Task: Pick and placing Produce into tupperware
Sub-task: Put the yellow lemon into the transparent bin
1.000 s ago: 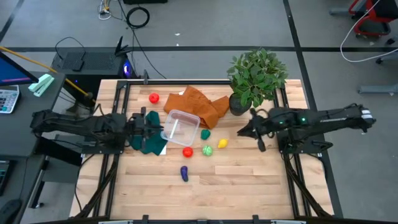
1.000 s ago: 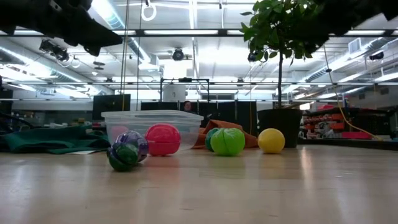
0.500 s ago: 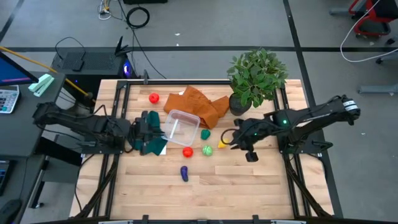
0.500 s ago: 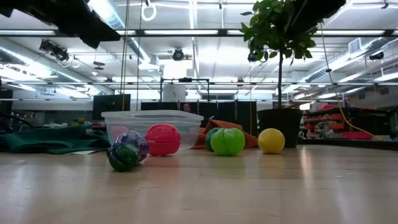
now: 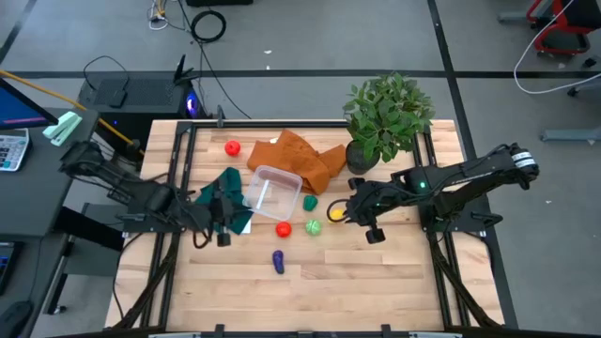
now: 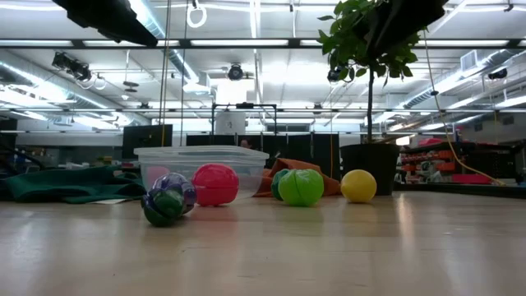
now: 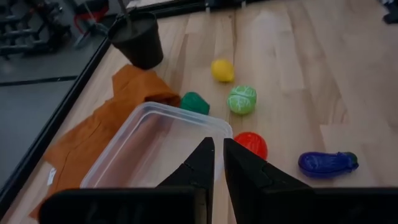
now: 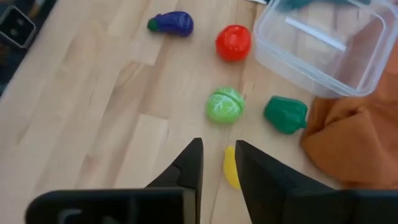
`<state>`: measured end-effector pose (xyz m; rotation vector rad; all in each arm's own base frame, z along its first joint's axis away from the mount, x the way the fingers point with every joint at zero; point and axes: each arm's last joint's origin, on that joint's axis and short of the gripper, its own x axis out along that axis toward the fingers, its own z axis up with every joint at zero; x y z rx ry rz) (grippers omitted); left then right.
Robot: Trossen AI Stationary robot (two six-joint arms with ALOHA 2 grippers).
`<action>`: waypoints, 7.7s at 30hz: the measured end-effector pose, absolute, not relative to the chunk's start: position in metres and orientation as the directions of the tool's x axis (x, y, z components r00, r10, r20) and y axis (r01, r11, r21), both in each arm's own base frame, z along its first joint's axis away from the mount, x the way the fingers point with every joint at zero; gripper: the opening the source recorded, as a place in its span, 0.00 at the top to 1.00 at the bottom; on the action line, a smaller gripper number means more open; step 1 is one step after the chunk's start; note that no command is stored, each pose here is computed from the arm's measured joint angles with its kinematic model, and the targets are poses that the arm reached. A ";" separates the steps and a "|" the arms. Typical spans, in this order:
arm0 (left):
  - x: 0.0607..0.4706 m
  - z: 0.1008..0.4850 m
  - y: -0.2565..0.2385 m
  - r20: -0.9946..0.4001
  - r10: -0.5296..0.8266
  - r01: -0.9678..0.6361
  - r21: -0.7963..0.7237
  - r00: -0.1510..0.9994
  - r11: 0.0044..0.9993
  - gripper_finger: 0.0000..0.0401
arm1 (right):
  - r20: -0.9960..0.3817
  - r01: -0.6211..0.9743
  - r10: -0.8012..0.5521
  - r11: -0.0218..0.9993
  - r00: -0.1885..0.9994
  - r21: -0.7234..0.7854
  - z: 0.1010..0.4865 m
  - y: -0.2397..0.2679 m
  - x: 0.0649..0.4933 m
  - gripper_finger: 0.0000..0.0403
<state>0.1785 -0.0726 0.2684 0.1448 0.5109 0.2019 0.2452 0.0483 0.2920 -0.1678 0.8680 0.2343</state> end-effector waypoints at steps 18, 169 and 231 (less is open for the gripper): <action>0.185 0.248 -0.080 -0.575 0.410 -0.295 0.286 0.708 0.912 0.90 | -0.870 -0.439 0.074 0.882 0.488 -0.171 0.244 0.054 0.279 0.62; 0.198 0.233 -0.053 -0.367 0.246 -0.214 0.128 0.897 0.969 0.65 | -0.888 -0.513 -0.049 0.801 0.458 -0.309 0.264 0.040 0.361 0.61; 0.126 0.216 -0.035 -0.373 0.303 -0.294 0.082 0.877 0.952 0.69 | -0.905 -0.216 -0.098 0.955 0.414 -0.202 0.230 -0.057 0.497 0.61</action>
